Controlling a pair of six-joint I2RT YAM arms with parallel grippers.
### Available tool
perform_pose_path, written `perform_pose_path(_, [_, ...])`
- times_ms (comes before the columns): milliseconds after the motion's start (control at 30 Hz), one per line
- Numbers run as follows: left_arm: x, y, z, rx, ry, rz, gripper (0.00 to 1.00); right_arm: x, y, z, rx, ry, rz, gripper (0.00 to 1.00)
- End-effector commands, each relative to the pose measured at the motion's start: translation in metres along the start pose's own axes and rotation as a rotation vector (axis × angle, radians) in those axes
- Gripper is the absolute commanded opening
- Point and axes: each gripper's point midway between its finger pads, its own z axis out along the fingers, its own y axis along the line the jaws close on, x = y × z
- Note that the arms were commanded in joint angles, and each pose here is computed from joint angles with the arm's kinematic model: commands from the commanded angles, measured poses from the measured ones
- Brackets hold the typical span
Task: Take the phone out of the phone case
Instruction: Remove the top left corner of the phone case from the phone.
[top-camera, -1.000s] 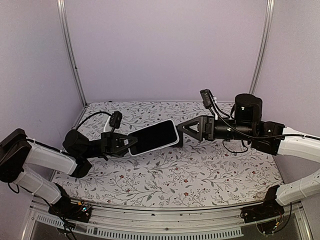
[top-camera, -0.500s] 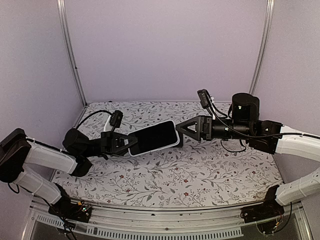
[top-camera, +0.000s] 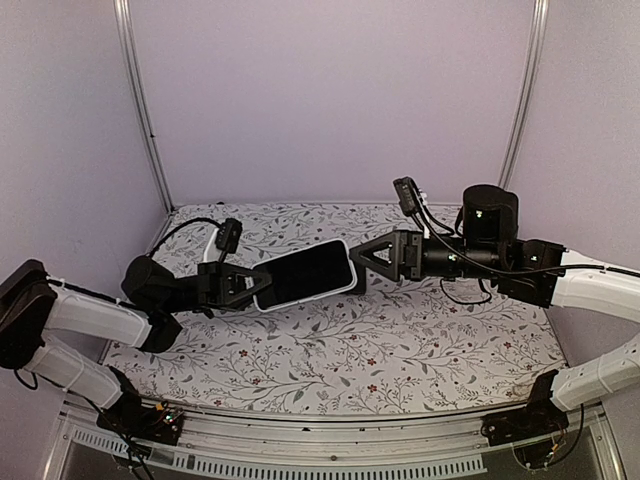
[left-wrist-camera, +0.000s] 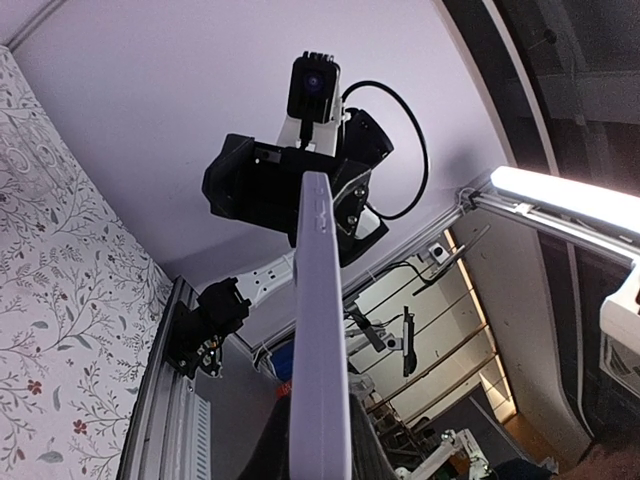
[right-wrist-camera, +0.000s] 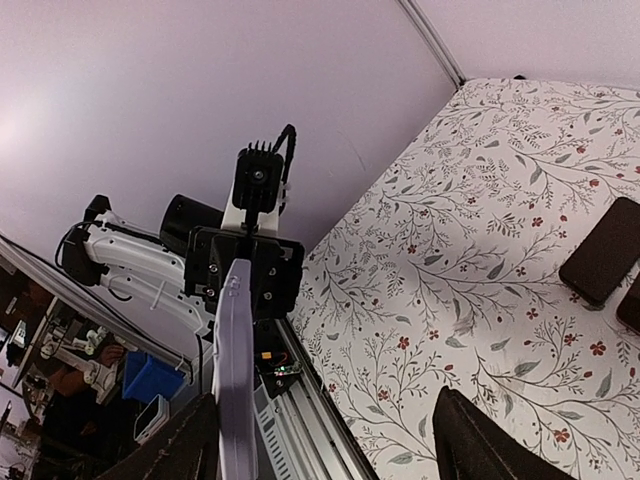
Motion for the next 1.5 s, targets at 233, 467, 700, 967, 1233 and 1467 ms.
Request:
perform_pose_path(233, [0.0, -0.082, 0.006, 0.222, 0.022, 0.274, 0.0, 0.024, -0.049, 0.004, 0.205, 0.06, 0.039, 0.74])
perform_pose_path(467, [0.007, -0.093, 0.009, 0.247, 0.049, 0.307, 0.0, 0.028, -0.062, 0.001, 0.245, 0.069, 0.079, 0.73])
perform_pose_path(700, [0.012, -0.101, 0.012, 0.263, 0.074, 0.333, 0.0, 0.03, -0.071, 0.001, 0.274, 0.085, 0.1, 0.72])
perform_pose_path(967, [0.016, -0.105, 0.015, 0.261, 0.097, 0.347, 0.0, 0.028, -0.08, 0.001, 0.301, 0.086, 0.122, 0.71])
perform_pose_path(1233, [0.02, -0.11, 0.015, 0.255, 0.11, 0.369, 0.0, 0.031, -0.091, 0.008, 0.334, 0.112, 0.143, 0.71])
perform_pose_path(1467, [0.022, -0.106, 0.016, 0.24, 0.116, 0.366, 0.0, 0.026, -0.098, 0.011, 0.343, 0.114, 0.149, 0.71])
